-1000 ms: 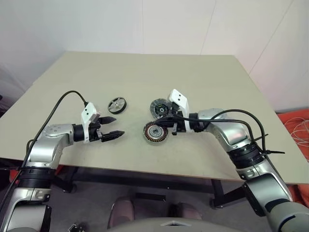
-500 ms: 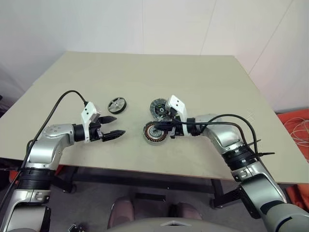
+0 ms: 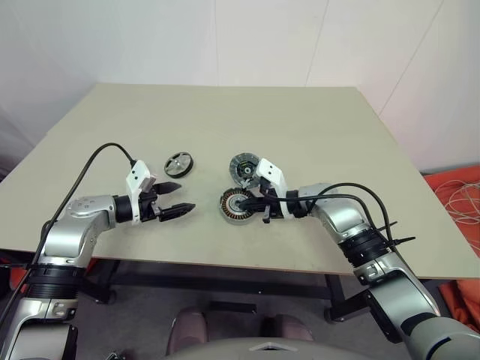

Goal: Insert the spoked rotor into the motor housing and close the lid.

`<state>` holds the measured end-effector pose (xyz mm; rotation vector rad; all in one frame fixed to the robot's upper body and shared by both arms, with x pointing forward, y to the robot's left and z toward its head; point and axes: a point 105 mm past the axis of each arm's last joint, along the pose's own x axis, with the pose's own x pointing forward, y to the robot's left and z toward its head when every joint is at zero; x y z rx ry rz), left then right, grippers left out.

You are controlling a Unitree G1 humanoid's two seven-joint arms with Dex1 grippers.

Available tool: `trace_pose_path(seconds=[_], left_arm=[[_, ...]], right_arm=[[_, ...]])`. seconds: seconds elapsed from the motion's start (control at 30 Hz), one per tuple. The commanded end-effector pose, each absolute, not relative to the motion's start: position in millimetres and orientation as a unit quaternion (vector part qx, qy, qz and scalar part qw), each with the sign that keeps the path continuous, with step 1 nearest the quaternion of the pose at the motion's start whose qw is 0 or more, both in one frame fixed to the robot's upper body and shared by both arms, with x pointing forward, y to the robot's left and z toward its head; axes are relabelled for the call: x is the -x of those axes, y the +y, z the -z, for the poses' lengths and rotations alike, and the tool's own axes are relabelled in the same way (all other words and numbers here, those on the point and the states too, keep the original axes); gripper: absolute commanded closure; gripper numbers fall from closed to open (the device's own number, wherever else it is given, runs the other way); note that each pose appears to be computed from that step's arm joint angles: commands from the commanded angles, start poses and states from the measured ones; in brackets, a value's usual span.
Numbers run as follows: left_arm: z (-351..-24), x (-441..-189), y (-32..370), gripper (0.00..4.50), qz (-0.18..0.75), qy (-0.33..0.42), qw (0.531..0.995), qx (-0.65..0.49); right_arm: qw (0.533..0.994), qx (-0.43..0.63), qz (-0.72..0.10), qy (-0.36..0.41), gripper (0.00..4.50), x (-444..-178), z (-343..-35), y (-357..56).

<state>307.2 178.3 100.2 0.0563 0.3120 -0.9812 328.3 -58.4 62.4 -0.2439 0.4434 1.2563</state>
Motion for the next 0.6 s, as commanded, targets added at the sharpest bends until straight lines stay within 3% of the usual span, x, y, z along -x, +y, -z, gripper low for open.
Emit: trace_pose_path(seconds=[0.03,0.27,0.47,0.6], left_arm=[[-115.2,-309.5,178.8,0.0,0.471,0.126,0.872,-0.04],[-115.5,-310.8,178.7,0.0,0.469,0.125,0.873,-0.039],[-115.6,-310.1,178.6,0.0,0.467,0.125,0.875,-0.038],[-116.2,-310.2,178.5,0.0,0.465,0.124,0.876,-0.037]], right_arm=[[0.792,0.084,-0.58,0.171,4.45,-336.0,-87.4,-54.0],[0.801,0.049,-0.582,0.13,4.45,-344.8,-113.6,-40.3],[0.791,0.07,-0.588,0.154,4.45,-340.7,-96.6,-35.8],[0.78,0.12,-0.582,0.196,4.45,-337.6,-66.8,-42.5]])
